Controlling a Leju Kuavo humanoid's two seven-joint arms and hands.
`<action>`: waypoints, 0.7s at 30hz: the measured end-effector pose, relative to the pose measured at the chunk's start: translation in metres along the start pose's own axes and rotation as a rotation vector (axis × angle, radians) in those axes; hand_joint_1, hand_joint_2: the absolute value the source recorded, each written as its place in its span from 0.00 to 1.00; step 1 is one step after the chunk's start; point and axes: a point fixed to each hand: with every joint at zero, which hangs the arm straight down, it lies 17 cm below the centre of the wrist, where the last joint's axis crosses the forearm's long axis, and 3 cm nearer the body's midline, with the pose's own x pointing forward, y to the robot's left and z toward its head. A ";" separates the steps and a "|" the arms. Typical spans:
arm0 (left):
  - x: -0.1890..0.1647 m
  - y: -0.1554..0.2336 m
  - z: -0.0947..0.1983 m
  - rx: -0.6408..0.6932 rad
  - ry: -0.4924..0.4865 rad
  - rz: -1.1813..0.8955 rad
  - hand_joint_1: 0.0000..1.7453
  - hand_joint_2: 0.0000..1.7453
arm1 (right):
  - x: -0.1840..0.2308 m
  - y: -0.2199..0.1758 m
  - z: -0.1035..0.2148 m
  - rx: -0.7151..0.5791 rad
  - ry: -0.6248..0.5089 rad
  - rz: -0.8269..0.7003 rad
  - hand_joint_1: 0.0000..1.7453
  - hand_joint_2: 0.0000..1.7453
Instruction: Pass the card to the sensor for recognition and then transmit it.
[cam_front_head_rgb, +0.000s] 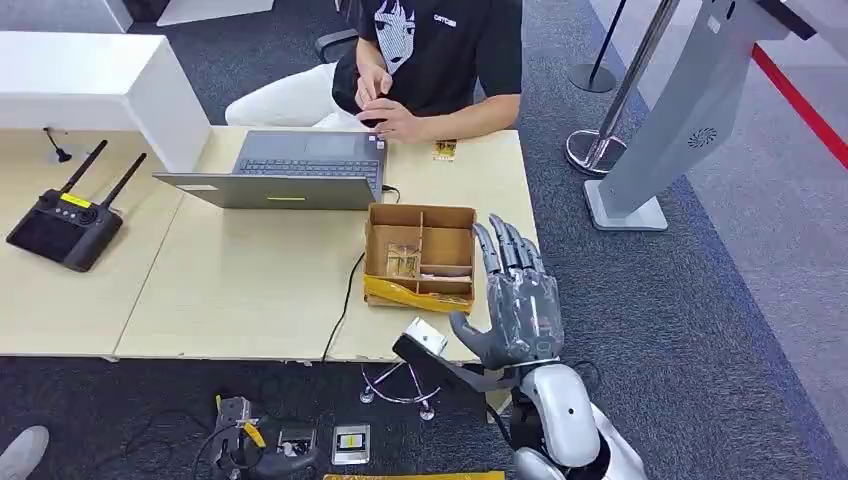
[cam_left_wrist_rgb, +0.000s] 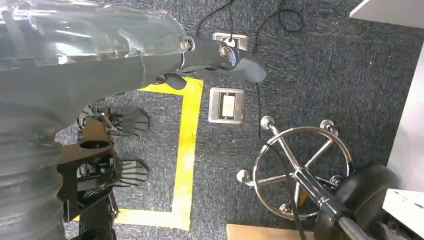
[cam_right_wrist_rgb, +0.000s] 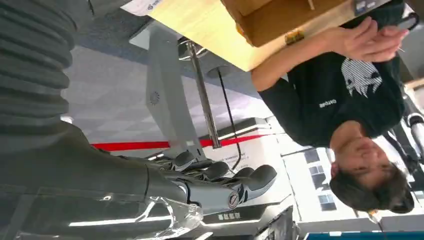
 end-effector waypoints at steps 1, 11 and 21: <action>0.000 0.000 0.000 0.000 -0.001 0.000 0.00 1.00 | -0.002 0.004 0.000 0.013 0.005 0.007 0.00 1.00; 0.001 0.000 0.000 -0.001 -0.003 0.000 0.00 1.00 | -0.026 0.041 0.005 0.107 0.083 0.069 0.00 1.00; 0.001 0.000 0.000 -0.001 0.005 0.000 0.00 1.00 | -0.069 0.068 0.003 0.168 0.191 0.179 0.00 1.00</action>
